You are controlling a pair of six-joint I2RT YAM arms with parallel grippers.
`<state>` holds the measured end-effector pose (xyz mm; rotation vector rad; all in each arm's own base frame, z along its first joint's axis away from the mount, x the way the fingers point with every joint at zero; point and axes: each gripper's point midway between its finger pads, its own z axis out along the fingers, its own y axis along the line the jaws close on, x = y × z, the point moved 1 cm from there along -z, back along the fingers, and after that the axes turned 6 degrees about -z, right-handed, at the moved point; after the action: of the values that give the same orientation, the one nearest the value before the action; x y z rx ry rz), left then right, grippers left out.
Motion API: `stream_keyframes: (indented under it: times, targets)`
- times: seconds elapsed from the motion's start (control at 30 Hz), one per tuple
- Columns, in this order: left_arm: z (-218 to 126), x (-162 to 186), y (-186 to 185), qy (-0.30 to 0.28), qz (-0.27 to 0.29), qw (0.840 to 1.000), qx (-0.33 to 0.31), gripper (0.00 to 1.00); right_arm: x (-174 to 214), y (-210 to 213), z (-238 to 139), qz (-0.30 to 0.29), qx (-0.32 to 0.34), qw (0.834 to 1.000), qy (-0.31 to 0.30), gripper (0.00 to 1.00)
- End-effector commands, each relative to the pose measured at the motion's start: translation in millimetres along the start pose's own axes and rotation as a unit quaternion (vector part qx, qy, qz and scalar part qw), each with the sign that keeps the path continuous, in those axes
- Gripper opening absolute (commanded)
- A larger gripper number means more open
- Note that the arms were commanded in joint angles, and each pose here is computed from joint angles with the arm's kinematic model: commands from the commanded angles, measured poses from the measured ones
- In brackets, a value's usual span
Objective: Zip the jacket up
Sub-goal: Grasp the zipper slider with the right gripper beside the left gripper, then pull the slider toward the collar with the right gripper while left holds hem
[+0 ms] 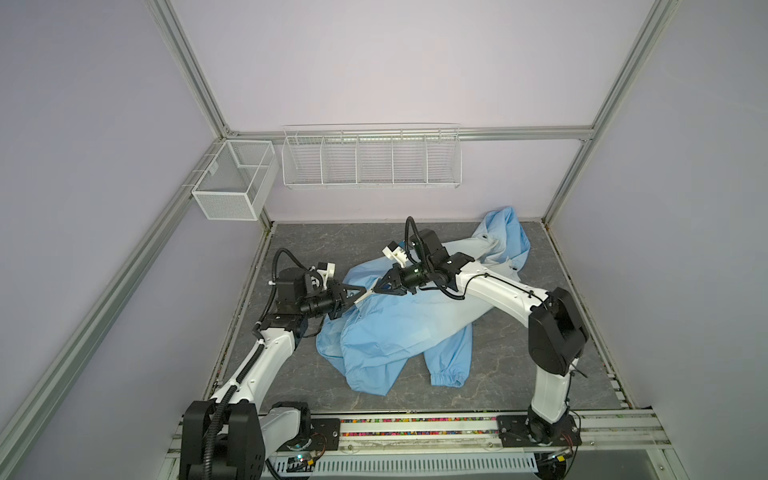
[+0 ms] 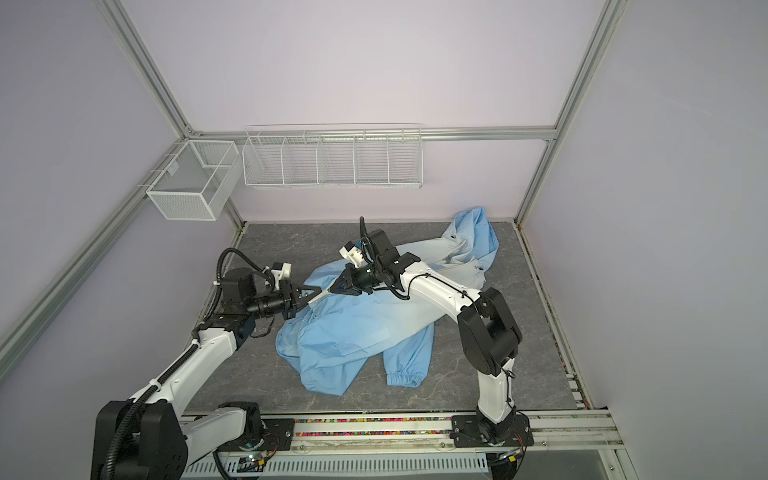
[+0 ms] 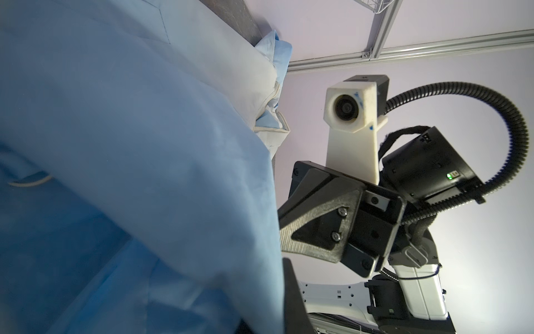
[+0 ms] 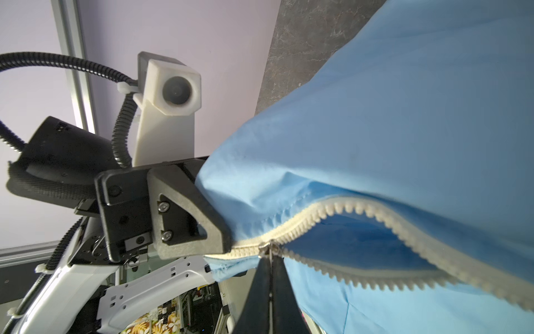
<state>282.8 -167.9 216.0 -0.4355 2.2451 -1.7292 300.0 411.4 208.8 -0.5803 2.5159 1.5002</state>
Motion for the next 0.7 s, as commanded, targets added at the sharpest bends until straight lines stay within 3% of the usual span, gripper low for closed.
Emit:
stream_keyframes:
  times: [0.0, 0.23, 0.67]
  targets:
    - [-5.1, -0.4, -13.9, -0.006, 0.016, 1.000, 0.013, 0.00, -1.1, -26.7, -12.5, -0.003, 0.094, 0.995, -0.012, 0.08]
    - [-9.6, -1.7, -17.5, -0.015, 0.022, 1.000, 0.011, 0.00, -4.5, -60.0, -32.2, 0.009, 0.180, 0.983, -0.030, 0.07]
    - [-19.7, -8.4, -10.9, -0.047, 0.029, 0.998, -0.027, 0.00, -18.1, -72.2, -51.6, 0.013, 0.203, 0.978, -0.051, 0.08]
